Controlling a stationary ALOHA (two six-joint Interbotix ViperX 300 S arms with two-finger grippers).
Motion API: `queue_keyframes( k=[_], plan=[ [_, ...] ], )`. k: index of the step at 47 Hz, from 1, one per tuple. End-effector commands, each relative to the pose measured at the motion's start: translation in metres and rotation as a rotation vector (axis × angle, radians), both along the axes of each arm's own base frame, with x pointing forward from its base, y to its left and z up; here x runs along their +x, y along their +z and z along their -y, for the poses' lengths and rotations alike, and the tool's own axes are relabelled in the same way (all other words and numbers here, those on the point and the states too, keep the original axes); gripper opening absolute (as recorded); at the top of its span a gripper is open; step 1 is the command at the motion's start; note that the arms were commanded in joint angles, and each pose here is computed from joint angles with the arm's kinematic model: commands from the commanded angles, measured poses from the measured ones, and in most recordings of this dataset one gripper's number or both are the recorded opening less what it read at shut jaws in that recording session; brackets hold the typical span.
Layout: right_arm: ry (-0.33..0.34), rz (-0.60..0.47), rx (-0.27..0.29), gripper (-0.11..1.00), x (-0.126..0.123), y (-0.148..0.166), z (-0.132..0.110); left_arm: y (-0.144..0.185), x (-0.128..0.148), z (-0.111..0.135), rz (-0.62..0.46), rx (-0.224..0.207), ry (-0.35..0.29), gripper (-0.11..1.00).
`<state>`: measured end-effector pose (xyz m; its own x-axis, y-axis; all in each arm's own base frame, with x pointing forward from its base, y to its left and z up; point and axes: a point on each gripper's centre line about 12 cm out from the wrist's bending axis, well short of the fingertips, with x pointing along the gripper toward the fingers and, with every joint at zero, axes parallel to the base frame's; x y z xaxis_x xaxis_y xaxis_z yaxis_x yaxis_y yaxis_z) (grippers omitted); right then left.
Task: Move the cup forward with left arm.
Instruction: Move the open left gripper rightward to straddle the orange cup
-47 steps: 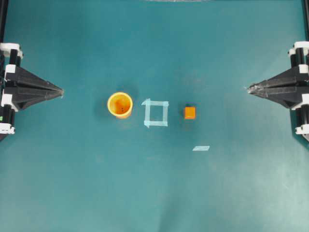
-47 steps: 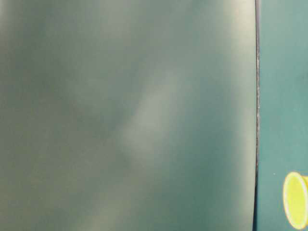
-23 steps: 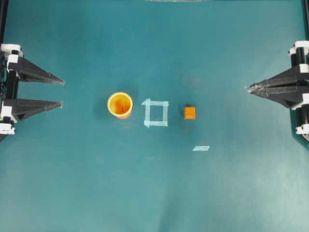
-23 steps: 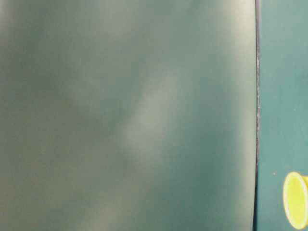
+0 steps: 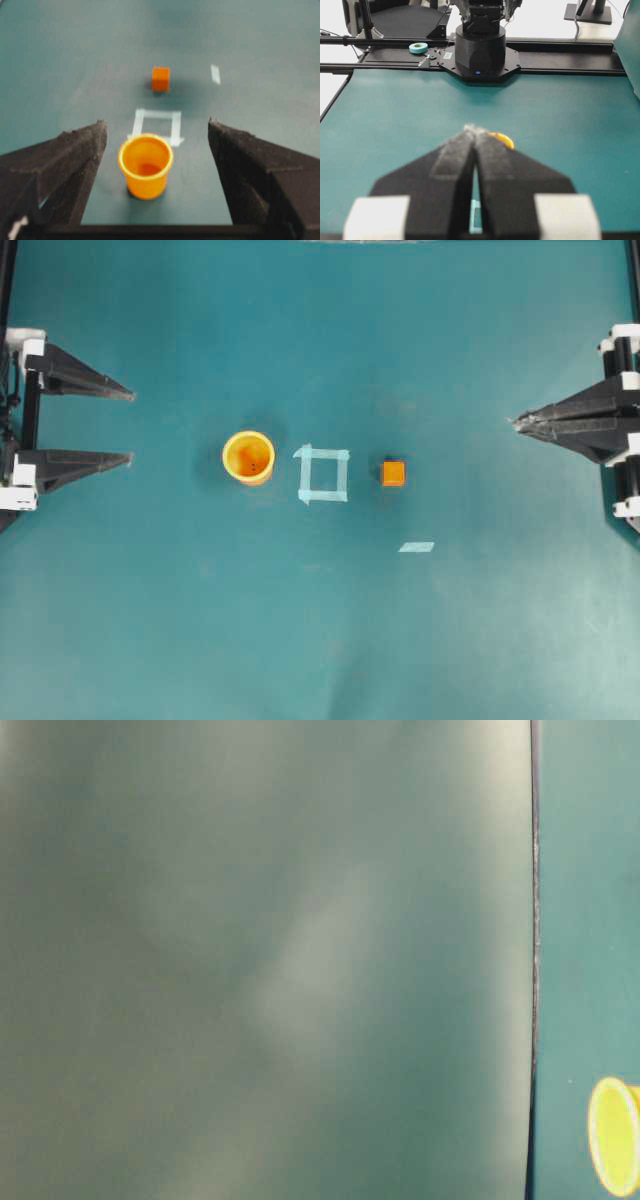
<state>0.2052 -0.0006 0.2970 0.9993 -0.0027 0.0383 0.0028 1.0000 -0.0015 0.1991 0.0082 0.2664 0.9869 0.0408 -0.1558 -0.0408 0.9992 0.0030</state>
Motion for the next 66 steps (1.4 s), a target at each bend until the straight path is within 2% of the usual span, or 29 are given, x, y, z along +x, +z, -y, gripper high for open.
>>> queue_keyframes(
  k=[1, 7, 11, 18, 27, 34, 41, 46, 57, 66],
  plan=[
    [-0.007, 0.035, 0.001, 0.0, 0.002, 0.014, 0.001, -0.002, 0.004, -0.001, -0.021, -0.002, 0.005, 0.78],
    [-0.01, 0.038, 0.001, 0.0, 0.002, 0.015, 0.002, -0.022, 0.017, -0.002, -0.096, -0.007, 0.005, 0.78],
    [-0.01, 0.043, 0.003, 0.0, 0.002, 0.017, 0.002, -0.034, 0.032, -0.002, -0.123, 0.007, 0.002, 0.78],
    [-0.01, 0.066, 0.004, 0.0, 0.0, 0.024, 0.002, -0.054, 0.055, -0.003, -0.119, 0.012, -0.001, 0.78],
    [-0.01, 0.091, 0.004, 0.0, -0.005, 0.034, 0.002, -0.083, 0.073, 0.002, -0.14, 0.011, -0.025, 0.78],
    [-0.009, 0.078, 0.002, 0.0, -0.009, 0.039, 0.002, -0.105, 0.078, 0.009, -0.197, 0.013, -0.052, 0.78],
    [-0.01, 0.064, 0.003, 0.0, -0.013, 0.041, 0.002, -0.118, 0.081, 0.008, -0.226, 0.014, -0.048, 0.78],
    [-0.01, 0.063, 0.003, 0.0, -0.014, 0.042, 0.002, -0.125, 0.081, 0.006, -0.248, 0.032, -0.048, 0.78],
    [-0.009, 0.061, 0.001, 0.0, -0.014, 0.042, 0.002, -0.13, 0.08, -0.013, -0.271, 0.071, 0.006, 0.78],
    [-0.008, 0.061, 0.001, 0.0, -0.014, 0.042, 0.001, -0.134, 0.082, -0.025, -0.294, 0.063, 0.046, 0.8]
  ],
)
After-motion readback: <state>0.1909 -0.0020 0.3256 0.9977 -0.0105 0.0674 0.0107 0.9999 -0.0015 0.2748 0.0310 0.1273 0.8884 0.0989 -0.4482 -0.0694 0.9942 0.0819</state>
